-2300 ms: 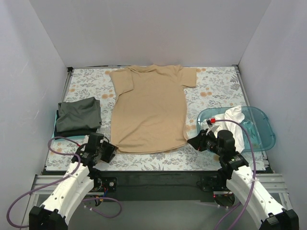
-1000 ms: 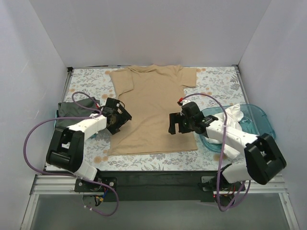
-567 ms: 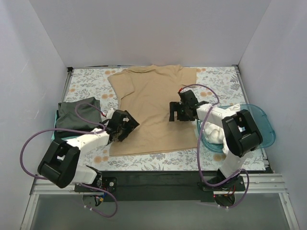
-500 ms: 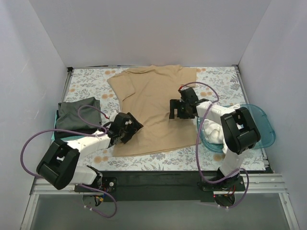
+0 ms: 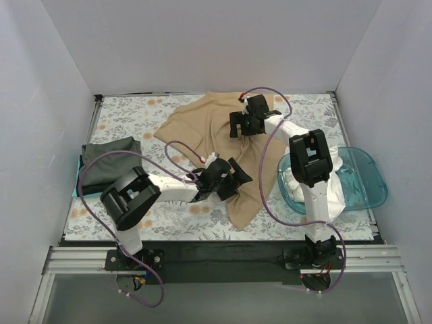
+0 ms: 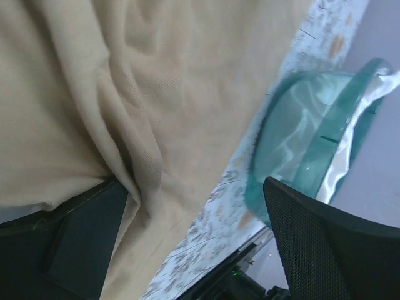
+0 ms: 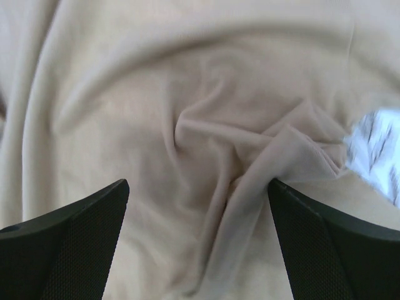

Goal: Fold and stack the t-shirts
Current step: Flatten the tshirt out

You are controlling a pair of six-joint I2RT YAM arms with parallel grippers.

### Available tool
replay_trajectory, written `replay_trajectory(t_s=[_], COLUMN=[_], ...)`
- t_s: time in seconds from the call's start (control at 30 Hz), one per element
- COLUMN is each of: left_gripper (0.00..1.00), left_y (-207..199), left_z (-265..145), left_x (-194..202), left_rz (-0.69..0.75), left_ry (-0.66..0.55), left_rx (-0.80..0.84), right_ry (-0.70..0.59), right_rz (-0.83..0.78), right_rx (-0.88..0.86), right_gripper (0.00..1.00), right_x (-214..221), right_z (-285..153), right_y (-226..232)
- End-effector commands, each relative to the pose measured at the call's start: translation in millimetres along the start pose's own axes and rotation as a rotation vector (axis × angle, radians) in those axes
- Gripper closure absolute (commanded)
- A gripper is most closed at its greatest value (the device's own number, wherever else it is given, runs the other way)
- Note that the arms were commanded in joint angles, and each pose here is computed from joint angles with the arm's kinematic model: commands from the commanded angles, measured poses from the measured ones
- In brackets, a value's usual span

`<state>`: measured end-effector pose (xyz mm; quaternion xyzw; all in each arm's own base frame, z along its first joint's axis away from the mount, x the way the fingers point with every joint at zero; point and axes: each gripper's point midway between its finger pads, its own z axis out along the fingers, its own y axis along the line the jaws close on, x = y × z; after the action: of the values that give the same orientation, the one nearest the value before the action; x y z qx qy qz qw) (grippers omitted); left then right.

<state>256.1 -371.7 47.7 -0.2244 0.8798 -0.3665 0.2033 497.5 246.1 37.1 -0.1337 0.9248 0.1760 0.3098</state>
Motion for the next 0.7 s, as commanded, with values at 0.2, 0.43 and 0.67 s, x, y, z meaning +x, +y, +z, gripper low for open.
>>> replay_trajectory(t_s=[0.2,0.43,0.67], left_gripper=[0.09,0.09,0.08], left_y=[10.5,-11.7,-17.6], left_z=[35.5,-47.6,-90.7], left_x=[22.6,-59.8,-142.9], left_rz=[0.066,0.176,0.241], left_ry=[0.022,-0.338,-0.505], left_rx=[-0.154,-0.245,-0.352], right_ry=[-0.025,-0.132,-0.054], right_rz=[-0.125,-0.133,-0.023], right_rx=[-0.001,0.051,0.02], right_gripper=[0.02,0.02,0.02], right_x=[-56.5,-99.8,-46.1], right_z=[16.3,-50.6,-99.0], right_y=[-31.5,-43.5,-21.7])
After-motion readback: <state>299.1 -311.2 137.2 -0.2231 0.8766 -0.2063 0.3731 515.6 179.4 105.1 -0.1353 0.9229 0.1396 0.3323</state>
